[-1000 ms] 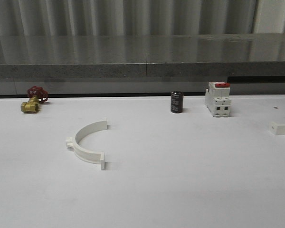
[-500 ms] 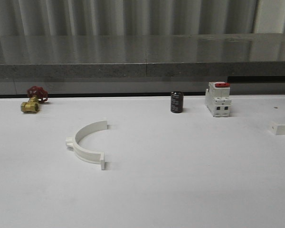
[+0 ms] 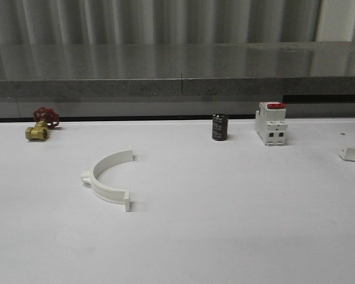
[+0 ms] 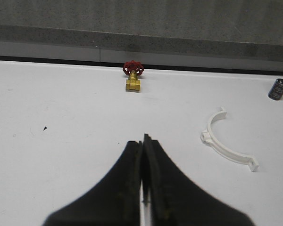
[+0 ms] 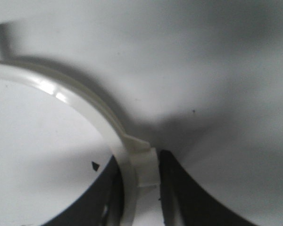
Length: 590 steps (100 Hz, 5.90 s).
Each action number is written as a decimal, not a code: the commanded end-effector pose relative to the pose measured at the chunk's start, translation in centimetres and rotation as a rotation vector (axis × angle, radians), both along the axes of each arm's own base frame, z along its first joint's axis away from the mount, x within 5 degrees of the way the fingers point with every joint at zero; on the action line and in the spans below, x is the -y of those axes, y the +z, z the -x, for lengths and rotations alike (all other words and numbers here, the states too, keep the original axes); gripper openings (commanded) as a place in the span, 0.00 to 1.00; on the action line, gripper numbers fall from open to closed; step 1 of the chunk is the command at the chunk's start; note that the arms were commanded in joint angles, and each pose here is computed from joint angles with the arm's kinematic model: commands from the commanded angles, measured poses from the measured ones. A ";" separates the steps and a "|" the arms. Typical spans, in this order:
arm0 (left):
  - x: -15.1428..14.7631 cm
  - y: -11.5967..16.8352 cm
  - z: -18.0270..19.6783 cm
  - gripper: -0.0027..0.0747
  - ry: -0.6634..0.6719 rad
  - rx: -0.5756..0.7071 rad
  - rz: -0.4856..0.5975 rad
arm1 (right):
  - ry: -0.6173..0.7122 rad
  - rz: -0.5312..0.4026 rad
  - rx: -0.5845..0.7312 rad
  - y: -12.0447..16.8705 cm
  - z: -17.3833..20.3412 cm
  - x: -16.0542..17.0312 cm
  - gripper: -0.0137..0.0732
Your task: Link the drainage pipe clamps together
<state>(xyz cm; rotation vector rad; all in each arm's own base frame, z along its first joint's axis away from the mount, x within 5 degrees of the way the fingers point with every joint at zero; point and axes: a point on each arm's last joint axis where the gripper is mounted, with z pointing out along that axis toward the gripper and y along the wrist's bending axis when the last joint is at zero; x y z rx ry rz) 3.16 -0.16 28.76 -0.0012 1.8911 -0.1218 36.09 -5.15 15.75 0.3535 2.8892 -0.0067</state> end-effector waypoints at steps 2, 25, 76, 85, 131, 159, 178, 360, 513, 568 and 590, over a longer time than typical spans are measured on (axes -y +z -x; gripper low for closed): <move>0.0 1.3 -0.1 0.01 -0.001 0.081 0.008 | -0.001 0.017 0.097 2.4 -0.5 0.4 0.08; 0.0 1.3 -0.1 0.01 -0.001 0.081 0.008 | -0.025 -0.016 0.105 4.5 0.2 -1.1 0.08; 0.0 1.3 -0.1 0.01 -0.001 0.081 0.008 | 0.105 -0.149 0.166 8.7 1.5 -16.7 0.08; 0.0 1.3 -0.1 0.01 -0.001 0.081 0.008 | 0.170 -0.163 0.179 9.1 1.5 -19.5 0.08; 0.0 1.3 -0.1 0.01 -0.001 0.081 0.008 | 0.290 -0.150 0.090 6.5 -1.5 -28.0 0.08; 0.0 1.3 -0.1 0.01 -0.001 0.081 0.008 | 0.251 -0.151 0.075 5.3 -2.7 -30.5 0.08; 0.0 1.3 -0.1 0.01 -0.001 0.081 0.008 | 0.243 -0.156 0.073 4.8 -3.1 -31.3 0.08; 0.0 1.3 -0.1 0.01 -0.001 0.081 0.008 | 0.397 0.021 0.201 15.3 5.4 -13.5 0.08; 0.0 1.3 -0.1 0.01 -0.001 0.081 0.008 | 0.200 0.184 1.339 12.9 29.6 -5.1 0.08; 0.0 1.3 -0.1 0.01 -0.001 0.082 0.008 | 0.098 0.247 1.438 5.3 30.7 -4.7 0.08; 0.0 1.3 -0.1 0.01 -0.001 0.083 0.008 | 0.096 0.240 1.428 5.4 30.7 -4.7 0.08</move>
